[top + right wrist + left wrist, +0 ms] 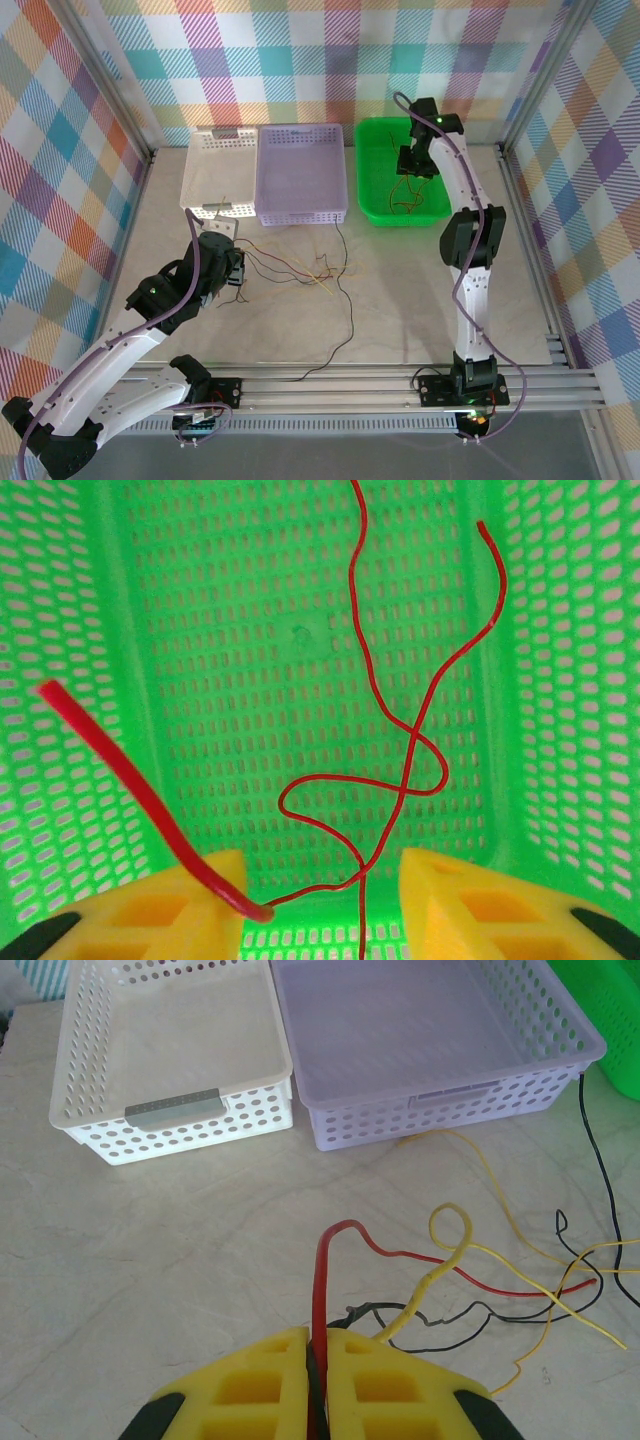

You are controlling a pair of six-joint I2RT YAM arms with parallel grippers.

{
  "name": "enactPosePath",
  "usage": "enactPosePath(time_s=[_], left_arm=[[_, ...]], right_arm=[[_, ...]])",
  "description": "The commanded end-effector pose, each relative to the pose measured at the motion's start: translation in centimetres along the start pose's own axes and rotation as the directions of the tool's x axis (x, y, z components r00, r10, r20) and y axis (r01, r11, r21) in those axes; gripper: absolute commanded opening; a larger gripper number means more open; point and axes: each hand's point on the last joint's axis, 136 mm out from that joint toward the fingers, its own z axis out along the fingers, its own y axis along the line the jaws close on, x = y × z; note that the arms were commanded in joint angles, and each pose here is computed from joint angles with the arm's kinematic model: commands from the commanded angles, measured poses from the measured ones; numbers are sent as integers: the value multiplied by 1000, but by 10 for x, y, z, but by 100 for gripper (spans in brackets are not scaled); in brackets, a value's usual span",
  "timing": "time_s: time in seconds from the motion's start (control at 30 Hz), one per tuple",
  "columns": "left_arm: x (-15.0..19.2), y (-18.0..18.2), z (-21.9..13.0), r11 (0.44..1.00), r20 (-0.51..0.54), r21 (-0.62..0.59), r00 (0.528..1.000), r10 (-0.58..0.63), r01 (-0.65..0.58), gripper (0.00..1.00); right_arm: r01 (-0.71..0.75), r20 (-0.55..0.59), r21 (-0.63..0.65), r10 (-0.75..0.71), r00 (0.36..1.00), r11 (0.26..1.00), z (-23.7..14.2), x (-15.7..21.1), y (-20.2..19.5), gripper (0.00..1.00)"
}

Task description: Untangle the cables

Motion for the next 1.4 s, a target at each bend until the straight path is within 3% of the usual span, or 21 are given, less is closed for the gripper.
enactPosePath(time_s=[0.0,0.23,0.83,1.2,1.37], left_arm=[[0,1,1,1000,2,2,1000,1,-1,0],[1,0,2,1000,-3,0,1000,6,-6,0],[3,-1,5,1000,-19,-3,1000,13,-13,0],[3,-2,4,1000,-17,2,1000,11,-11,0],[3,-2,4,1000,-17,8,1000,11,-11,0]], right_arm=[[-10,-100,17,12,995,1000,15,20,-5,50],[-14,-130,0,14,991,1000,21,24,-1,54],[-85,115,-167,105,988,982,-84,-20,18,65],[-98,178,-274,151,972,957,-133,-26,24,67],[-22,180,-413,105,978,911,-160,-13,54,67]])
